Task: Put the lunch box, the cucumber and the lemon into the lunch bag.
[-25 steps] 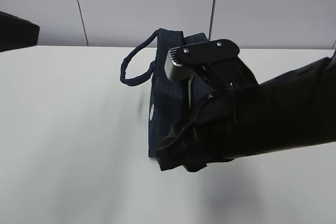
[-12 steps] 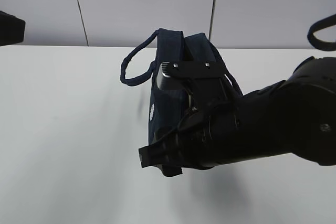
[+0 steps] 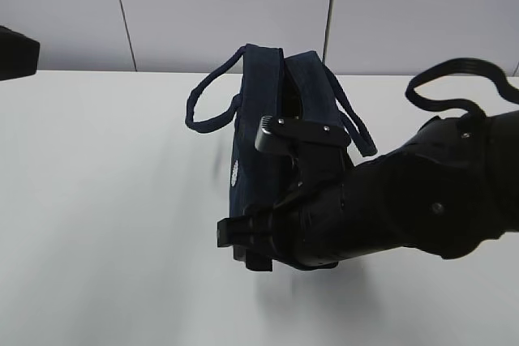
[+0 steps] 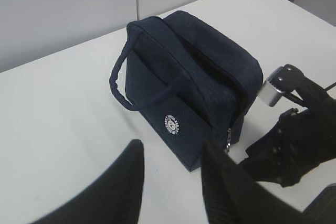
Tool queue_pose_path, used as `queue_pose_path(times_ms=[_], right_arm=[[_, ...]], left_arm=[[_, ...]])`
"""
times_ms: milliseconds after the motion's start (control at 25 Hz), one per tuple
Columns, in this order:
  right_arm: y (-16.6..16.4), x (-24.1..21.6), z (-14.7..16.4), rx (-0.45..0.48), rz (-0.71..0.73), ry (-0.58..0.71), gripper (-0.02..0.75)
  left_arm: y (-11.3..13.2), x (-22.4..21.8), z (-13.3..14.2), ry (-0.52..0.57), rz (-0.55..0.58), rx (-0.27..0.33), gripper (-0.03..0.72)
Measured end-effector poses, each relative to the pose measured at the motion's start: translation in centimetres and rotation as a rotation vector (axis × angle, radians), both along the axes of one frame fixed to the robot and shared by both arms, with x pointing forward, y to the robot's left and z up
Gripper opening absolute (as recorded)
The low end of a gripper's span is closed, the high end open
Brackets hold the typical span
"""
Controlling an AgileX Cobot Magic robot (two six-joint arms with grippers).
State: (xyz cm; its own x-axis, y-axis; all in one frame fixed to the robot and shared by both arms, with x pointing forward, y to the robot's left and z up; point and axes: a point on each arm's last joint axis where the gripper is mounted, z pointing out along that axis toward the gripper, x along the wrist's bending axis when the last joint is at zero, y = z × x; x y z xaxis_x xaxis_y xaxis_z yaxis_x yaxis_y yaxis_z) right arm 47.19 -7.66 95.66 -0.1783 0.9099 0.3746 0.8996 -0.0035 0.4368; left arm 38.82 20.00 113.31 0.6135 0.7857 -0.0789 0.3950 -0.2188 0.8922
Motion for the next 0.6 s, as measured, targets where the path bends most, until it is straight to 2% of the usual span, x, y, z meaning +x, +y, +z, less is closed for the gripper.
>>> queue_pose_path(times_ms=[280, 600], right_arm=[[-1.7, 1.7, -0.1, 0.018, -0.106, 0.011, 0.424], [-1.9, 2.3, -1.5, 0.004, -0.128, 0.029, 0.424]], left_arm=[[-0.1, 0.0, 0.0, 0.01, 0.0, -0.017, 0.247], [-0.1, 0.0, 0.0, 0.01, 0.0, -0.018, 0.247]])
